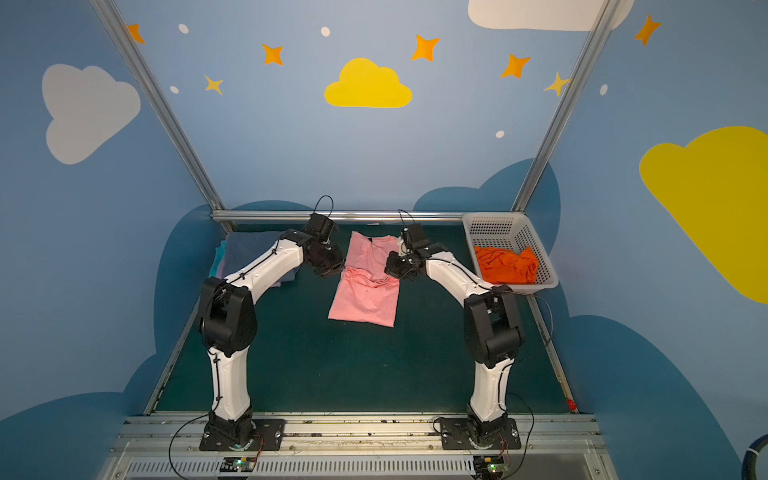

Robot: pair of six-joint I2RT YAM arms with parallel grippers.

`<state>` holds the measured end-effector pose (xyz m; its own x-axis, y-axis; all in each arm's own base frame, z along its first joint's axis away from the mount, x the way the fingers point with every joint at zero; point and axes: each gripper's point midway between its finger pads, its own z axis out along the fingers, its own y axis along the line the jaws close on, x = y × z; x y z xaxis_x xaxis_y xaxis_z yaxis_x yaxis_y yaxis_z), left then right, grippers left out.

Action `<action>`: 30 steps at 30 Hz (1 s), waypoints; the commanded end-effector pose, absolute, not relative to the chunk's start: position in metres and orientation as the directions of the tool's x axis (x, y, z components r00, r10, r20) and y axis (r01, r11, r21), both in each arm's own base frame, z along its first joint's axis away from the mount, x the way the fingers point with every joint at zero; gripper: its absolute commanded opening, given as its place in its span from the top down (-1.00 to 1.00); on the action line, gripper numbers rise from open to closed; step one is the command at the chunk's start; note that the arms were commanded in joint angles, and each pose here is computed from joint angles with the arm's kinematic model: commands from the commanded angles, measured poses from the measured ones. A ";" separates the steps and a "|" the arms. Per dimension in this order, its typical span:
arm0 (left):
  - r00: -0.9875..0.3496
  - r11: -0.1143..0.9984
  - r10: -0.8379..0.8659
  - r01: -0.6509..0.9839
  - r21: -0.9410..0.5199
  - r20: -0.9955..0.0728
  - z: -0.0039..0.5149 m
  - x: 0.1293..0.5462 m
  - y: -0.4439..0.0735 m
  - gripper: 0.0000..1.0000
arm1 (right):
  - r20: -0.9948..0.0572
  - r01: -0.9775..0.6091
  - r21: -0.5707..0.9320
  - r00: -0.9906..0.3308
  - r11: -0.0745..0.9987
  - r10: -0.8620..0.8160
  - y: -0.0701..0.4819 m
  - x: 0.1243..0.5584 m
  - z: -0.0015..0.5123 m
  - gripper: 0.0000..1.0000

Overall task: Fold and stack the t-shirts
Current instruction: 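Lay the hem on the collar end and release with both grippers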

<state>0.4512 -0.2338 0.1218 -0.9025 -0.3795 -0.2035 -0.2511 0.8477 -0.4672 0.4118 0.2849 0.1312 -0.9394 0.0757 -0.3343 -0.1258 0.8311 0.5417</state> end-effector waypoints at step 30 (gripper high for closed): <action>-0.939 0.845 -0.326 -0.341 -0.411 0.109 -0.020 0.329 -0.258 0.70 | -0.357 -0.281 0.239 -0.916 0.929 -0.185 0.303 0.472 0.061 1.00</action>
<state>0.3585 -0.2703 0.0199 -0.9473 -0.3196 0.0200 -0.2855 0.8144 -0.5053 0.4507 0.3136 0.0500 -0.9092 -0.2514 -0.3320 -0.3329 0.9177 0.2168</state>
